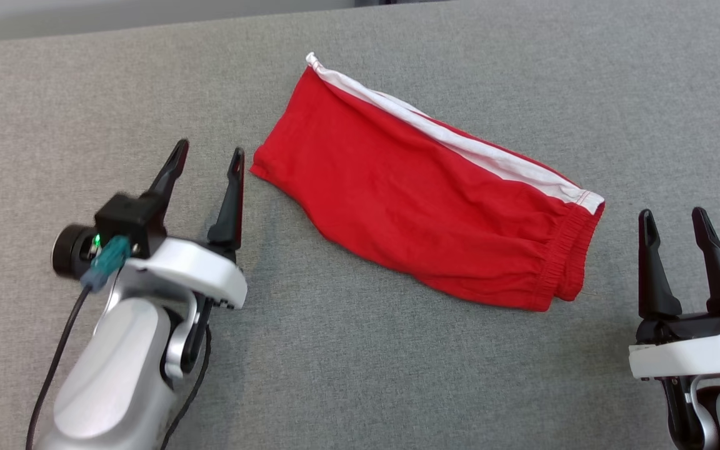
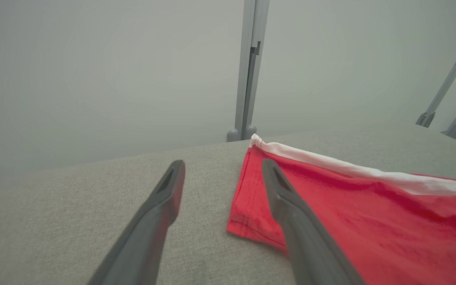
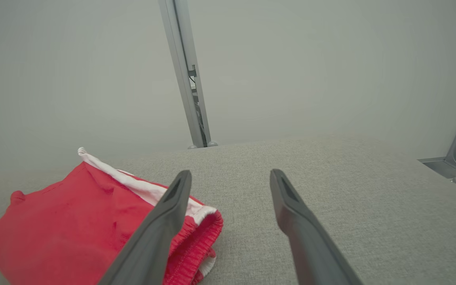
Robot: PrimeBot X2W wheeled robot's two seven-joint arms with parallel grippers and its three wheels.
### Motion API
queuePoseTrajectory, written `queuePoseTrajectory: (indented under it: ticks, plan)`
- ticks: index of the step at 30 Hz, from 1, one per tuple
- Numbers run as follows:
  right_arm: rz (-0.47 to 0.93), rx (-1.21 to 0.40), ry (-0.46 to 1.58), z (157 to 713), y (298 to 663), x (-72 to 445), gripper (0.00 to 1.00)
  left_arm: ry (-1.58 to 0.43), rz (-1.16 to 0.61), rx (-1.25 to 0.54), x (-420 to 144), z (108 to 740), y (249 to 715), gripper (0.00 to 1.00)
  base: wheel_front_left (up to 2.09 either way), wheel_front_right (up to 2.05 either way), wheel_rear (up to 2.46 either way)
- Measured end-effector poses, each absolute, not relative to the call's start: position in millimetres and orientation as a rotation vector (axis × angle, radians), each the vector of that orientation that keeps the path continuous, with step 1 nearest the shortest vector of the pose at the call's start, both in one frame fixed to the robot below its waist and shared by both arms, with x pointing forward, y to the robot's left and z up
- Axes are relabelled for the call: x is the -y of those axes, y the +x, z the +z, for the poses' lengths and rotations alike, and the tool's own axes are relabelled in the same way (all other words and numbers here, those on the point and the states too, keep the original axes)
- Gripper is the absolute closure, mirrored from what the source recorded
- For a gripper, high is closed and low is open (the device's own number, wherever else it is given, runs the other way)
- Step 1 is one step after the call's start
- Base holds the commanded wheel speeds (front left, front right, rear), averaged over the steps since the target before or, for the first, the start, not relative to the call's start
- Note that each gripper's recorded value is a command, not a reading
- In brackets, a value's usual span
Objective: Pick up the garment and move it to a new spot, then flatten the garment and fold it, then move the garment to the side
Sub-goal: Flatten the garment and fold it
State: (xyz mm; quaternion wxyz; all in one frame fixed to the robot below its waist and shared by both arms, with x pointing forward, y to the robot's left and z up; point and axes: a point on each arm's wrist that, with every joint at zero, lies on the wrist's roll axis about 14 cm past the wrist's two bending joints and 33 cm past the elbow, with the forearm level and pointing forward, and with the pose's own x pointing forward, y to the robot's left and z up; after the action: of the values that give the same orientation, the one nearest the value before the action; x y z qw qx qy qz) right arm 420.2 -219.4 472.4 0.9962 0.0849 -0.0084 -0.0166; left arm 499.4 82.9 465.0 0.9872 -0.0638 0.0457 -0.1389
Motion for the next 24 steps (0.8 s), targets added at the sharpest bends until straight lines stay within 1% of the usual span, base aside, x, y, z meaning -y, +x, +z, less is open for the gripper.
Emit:
queuePoseTrajectory:
  ticks: [4, 7, 14, 19, 20, 21, 22, 23, 24]
  plan:
    - [-0.032, 0.008, 0.175, 469, 423, 219, 0.00, -0.111, -0.349, -0.166, -66, 453, 513, 0.00, 0.00, 0.00, 0.00]
    - [-0.040, -0.008, 0.176, 463, 421, 221, 0.00, -0.111, -0.384, -0.270, -57, 433, 519, 0.00, 0.00, 0.00, 0.00]
    - [-0.061, -0.033, 0.186, 455, 418, 226, 0.00, -0.099, -0.425, -0.488, -47, 384, 521, 0.00, 0.00, 0.00, 0.00]
    - [-0.073, -0.040, 0.187, 452, 417, 229, 0.00, -0.105, -0.452, -0.578, -37, 366, 518, 0.00, 0.00, 0.00, 0.00]
    - [-0.073, -0.042, 0.188, 452, 417, 229, 0.00, -0.103, -0.459, -0.588, -36, 364, 519, 0.23, 0.00, 0.00, 0.00]
    - [-0.073, -0.043, 0.189, 451, 417, 229, 0.00, -0.104, -0.461, -0.593, -36, 363, 520, 0.60, 0.00, 0.00, 0.00]
    - [-0.074, -0.044, 0.191, 451, 417, 229, 0.00, -0.101, -0.463, -0.596, -35, 363, 521, 0.91, 0.00, 0.00, 0.00]
    - [-0.076, -0.045, 0.193, 450, 417, 229, 0.00, -0.099, -0.463, -0.598, -35, 362, 522, 1.00, 0.00, 0.00, 0.00]
    - [-0.076, -0.045, 0.193, 450, 417, 229, 0.00, -0.097, -0.466, -0.600, -34, 361, 523, 1.00, 0.00, 0.00, 0.00]
